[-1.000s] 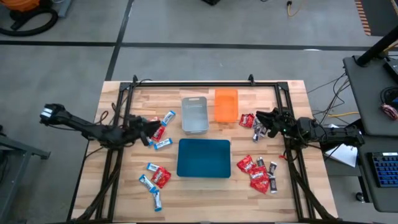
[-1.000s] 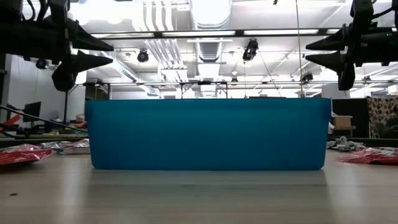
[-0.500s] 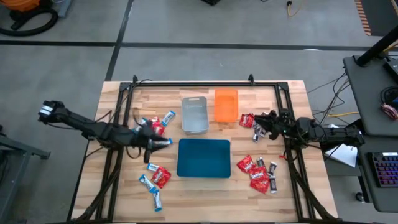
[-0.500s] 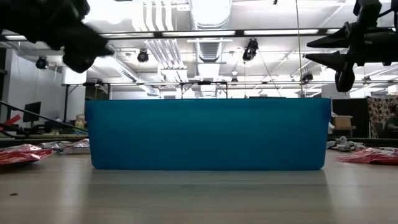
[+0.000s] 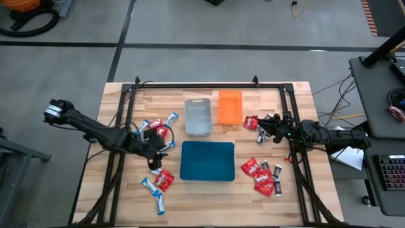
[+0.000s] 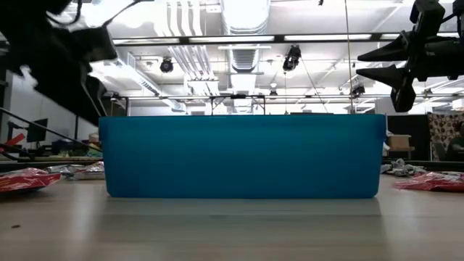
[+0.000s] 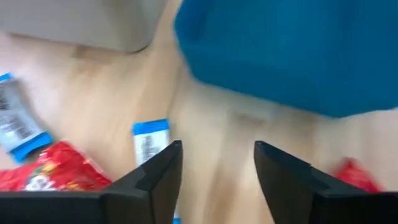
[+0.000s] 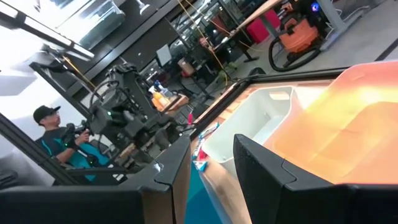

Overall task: Sort candy
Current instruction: Put the white chocolate bar into the blue bin

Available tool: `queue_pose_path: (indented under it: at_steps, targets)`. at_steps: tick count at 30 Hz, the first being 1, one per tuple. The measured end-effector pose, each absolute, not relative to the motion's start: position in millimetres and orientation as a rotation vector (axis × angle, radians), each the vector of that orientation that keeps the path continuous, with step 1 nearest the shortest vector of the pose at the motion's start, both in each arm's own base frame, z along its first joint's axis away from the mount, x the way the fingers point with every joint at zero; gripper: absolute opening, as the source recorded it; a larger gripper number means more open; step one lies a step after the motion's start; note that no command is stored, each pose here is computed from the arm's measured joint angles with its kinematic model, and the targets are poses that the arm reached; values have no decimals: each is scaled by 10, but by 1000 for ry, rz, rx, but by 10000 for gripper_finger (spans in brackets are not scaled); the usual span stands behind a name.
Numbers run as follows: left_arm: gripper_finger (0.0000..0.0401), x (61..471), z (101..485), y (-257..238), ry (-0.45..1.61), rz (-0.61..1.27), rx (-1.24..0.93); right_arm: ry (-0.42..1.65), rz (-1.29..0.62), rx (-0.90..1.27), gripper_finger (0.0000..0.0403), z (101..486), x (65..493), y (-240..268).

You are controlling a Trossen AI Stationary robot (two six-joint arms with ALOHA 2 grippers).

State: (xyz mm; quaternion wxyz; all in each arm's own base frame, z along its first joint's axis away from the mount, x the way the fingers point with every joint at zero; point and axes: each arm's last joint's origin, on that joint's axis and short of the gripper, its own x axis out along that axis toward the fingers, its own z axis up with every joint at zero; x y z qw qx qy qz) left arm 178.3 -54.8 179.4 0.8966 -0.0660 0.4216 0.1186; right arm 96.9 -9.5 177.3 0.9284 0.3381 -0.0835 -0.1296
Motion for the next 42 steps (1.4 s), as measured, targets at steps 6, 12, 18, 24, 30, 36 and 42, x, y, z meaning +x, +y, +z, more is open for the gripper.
queue_pose_path:
  at_steps: [6,12,18,24,30,36,42]
  targets:
    - [222,1818,1532,-533,921,360,-63,-171,-266,693,114,1773,969,-95]
    - [224,1859,1398,-531,949,420,-4,-170,-266,693,114,1772,969,-95]
    - [224,1896,1246,-542,994,444,6,-169,-266,693,114,1771,969,-95]
    - [190,1937,1127,-557,1024,480,0,-169,-266,693,114,1771,969,-95]
    - [106,1952,1092,-566,1031,479,-11,-168,-267,688,114,1771,969,-95]
    - [13,1935,1126,-551,1016,489,-3,-168,-267,686,114,1771,969,-95]
    - [15,1939,1238,-561,1001,444,-33,-167,-267,681,114,1771,969,-95]
